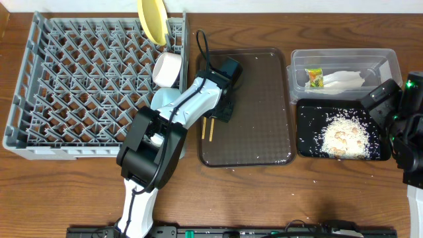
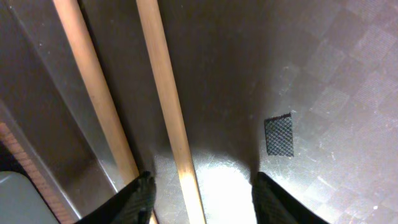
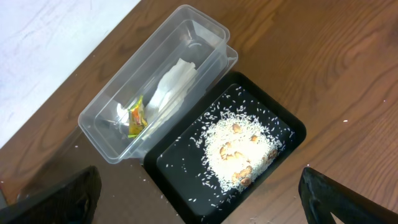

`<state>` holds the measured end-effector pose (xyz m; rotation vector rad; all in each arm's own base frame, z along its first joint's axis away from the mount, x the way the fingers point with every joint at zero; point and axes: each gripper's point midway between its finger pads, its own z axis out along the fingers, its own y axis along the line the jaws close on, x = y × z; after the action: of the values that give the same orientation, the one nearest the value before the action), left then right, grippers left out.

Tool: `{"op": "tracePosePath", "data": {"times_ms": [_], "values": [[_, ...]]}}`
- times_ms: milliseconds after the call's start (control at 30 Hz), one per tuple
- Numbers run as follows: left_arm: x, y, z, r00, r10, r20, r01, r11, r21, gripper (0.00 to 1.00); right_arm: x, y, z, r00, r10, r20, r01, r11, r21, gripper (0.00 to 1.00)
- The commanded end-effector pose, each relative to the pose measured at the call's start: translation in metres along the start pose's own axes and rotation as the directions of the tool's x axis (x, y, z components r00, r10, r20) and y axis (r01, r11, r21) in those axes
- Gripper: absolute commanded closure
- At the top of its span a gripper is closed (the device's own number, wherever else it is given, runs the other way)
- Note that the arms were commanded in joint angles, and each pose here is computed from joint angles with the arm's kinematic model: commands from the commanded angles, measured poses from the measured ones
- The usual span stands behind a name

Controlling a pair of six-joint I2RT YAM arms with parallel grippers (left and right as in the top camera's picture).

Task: Sort waste into correct bins and load items into the dishwasher
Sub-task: 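Grasp one wooden chopstick on the brown tray with the left gripper, then carry the chopstick left and drop it into the dish rack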

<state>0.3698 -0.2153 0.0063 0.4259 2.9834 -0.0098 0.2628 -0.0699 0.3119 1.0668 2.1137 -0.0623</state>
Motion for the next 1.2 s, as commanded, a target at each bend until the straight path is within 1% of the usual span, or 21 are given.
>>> {"op": "tracePosePath", "data": {"times_ms": [0, 133, 200, 333, 400, 433, 467, 600, 700, 867, 1033, 1100, 1167], "values": [[-0.001, 0.002, 0.008, 0.999, -0.034, -0.006, 0.034, 0.999, -0.021, 0.51, -0.001, -0.002, 0.002, 1.0, -0.01, 0.005, 0.01, 1.0, 0.016, 0.01], [0.002, 0.001, 0.017, 0.999, -0.041, -0.021, 0.041, 0.999, -0.026, 0.52, -0.001, -0.002, 0.002, 1.0, -0.01, 0.005, 0.01, 1.0, 0.016, 0.01], [0.002, 0.001, 0.017, 0.999, -0.042, -0.02, 0.042, 0.999, -0.026, 0.55, -0.001, -0.002, 0.002, 1.0, -0.01, 0.005, 0.01, 1.0, 0.016, 0.01], [0.0, 0.0, 0.018, 0.999, -0.052, -0.012, 0.052, 0.998, -0.023, 0.69, -0.001, -0.002, 0.002, 1.0, -0.009, 0.005, 0.009, 1.0, 0.016, 0.01], [0.0, 0.0, 0.018, 0.999, -0.053, -0.012, 0.052, 0.998, -0.023, 0.79, -0.001, -0.002, 0.002, 1.0, -0.01, 0.005, 0.01, 1.0, 0.016, 0.01], [0.0, 0.0, 0.018, 0.999, -0.053, -0.012, 0.052, 0.998, -0.023, 0.81, -0.001, -0.002, 0.002, 1.0, -0.009, 0.005, 0.009, 1.0, 0.016, 0.01], [0.0, 0.0, 0.018, 0.999, -0.051, -0.011, 0.051, 0.998, -0.023, 0.87, -0.001, -0.002, 0.002, 1.0, -0.01, 0.005, 0.01, 1.0, 0.016, 0.01], [-0.001, -0.001, 0.017, 0.999, -0.049, -0.007, 0.049, 0.999, -0.021, 0.92, -0.001, -0.002, 0.002, 1.0, -0.009, 0.005, 0.009, 1.0, 0.016, 0.01], [-0.005, -0.003, 0.009, 0.999, -0.049, 0.001, 0.049, 0.999, -0.018, 0.93, -0.001, -0.002, 0.002, 1.0, -0.009, 0.005, 0.009, 1.0, 0.016, 0.01], [-0.017, -0.003, -0.032, 0.998, -0.05, 0.034, 0.05, 0.999, -0.009, 0.93, -0.001, -0.002, 0.002, 1.0, -0.01, 0.005, 0.01, 1.0, 0.016, 0.01], [-0.028, 0.002, -0.098, 0.991, -0.051, 0.126, 0.05, 0.999, 0.015, 0.93, -0.001, -0.002, 0.002, 1.0, -0.01, 0.005, 0.01, 1.0, 0.016, 0.01], [-0.029, 0.014, -0.127, 0.982, -0.075, 0.176, 0.073, 0.997, 0.02, 0.93, -0.001, -0.002, 0.002, 1.0, -0.01, 0.005, 0.01, 1.0, 0.016, 0.01], [-0.027, 0.035, -0.152, 0.971, -0.108, 0.214, 0.11, 0.994, 0.0, 0.93, -0.001, -0.002, 0.002, 1.0, -0.01, 0.005, 0.009, 1.0, 0.016, 0.01]]}}
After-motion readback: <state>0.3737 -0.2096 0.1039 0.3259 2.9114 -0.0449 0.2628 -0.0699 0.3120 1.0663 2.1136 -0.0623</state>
